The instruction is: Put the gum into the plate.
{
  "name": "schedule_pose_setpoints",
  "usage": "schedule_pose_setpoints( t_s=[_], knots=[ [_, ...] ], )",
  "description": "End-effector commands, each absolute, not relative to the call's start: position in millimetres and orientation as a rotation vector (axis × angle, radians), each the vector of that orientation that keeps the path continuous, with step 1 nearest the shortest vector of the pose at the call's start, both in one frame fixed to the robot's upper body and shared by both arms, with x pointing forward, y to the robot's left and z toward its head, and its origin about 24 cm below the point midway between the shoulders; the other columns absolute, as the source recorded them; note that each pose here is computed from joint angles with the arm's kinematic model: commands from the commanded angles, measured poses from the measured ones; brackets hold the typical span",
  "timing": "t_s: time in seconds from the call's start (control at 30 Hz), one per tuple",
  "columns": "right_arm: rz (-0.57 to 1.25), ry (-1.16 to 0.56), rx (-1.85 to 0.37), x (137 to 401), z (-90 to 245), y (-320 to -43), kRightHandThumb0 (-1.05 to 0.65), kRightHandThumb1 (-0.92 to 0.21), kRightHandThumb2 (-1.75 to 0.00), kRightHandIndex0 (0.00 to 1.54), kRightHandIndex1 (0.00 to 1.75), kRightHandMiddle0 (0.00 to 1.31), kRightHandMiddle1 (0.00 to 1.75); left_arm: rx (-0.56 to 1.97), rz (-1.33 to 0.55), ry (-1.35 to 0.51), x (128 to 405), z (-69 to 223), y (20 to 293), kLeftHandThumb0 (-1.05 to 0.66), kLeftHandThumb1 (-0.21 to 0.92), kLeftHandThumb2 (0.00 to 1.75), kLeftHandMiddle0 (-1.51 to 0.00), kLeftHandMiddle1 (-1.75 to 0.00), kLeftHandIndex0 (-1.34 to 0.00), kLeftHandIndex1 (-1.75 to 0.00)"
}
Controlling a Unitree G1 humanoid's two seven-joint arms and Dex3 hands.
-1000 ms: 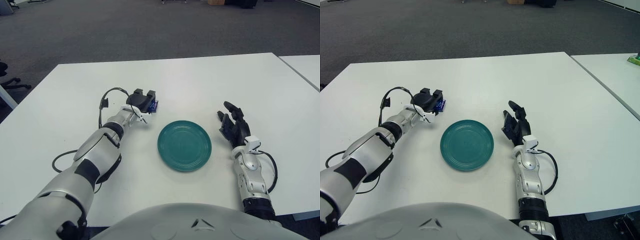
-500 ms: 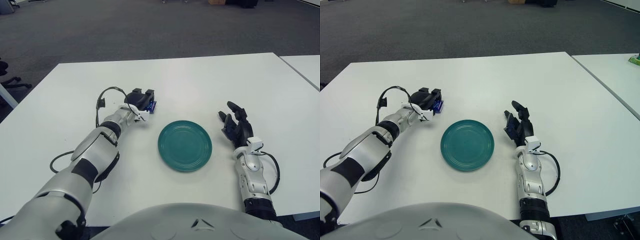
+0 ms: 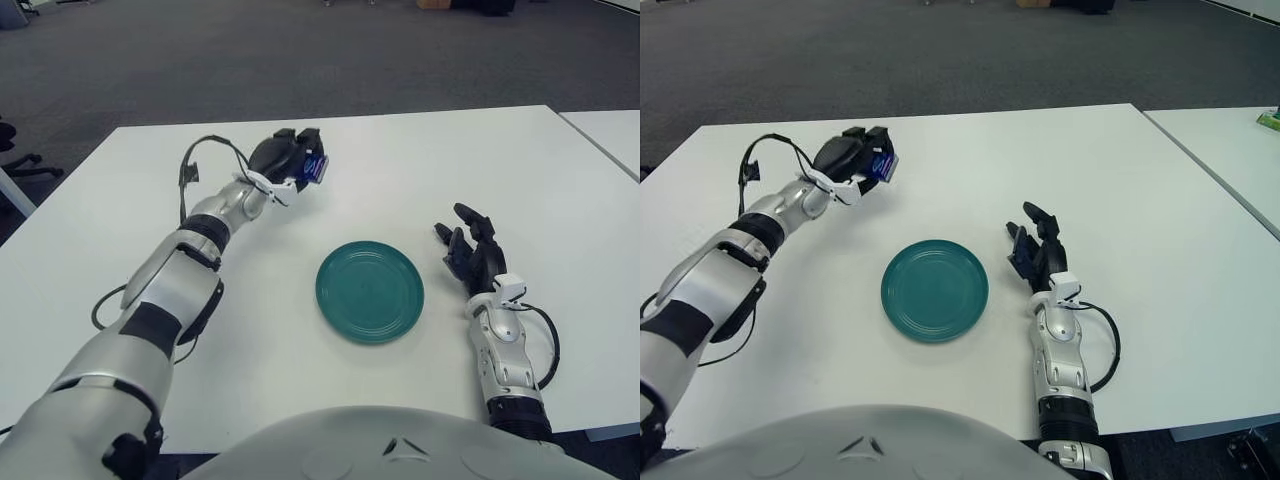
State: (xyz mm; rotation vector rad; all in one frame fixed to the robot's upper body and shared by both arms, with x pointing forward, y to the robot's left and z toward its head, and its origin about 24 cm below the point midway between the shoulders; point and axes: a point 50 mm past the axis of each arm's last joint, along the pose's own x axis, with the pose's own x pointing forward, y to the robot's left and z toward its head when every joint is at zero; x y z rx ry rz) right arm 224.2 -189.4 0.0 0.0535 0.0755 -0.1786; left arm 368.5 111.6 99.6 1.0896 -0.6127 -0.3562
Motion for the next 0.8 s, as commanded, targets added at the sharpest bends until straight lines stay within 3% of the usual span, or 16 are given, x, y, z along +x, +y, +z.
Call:
schedule_pose_setpoints(
  t_s=[0.0, 0.33, 0.47, 0.77],
  knots=[
    [-0.197, 0.203, 0.088, 212, -22, -188, -0.71, -0.92, -0.84, 0.52, 0.11, 0.00, 0.77, 1.048, -0.354, -0.659, 364, 102, 111, 0.00, 0.21, 1.42, -0.72, -1.67, -0.46, -1.75],
    [-0.182, 0.206, 0.100, 212, -23, -184, -0.71, -0.92, -0.85, 0.53, 0.12, 0.00, 0.78, 0.961, -0.470, -0.706, 344, 94, 95, 0.00, 0.25, 1.40, -0.69, -1.70, -0.43, -1.75],
    [-0.173, 0.205, 0.100, 212, -23, -183, -0.70, -0.92, -0.86, 0.52, 0.11, 0.00, 0.76, 0.945, -0.569, -0.789, 324, 93, 81, 0.00, 0.24, 1.42, -0.68, -1.73, -0.44, -1.75],
    [-0.167, 0.208, 0.095, 213, -24, -181, -0.70, -0.92, -0.87, 0.48, 0.09, 0.00, 0.70, 0.922, -0.740, -0.905, 295, 96, 66, 0.00, 0.08, 1.58, -0.77, -1.75, -0.58, -1.73]
  ],
)
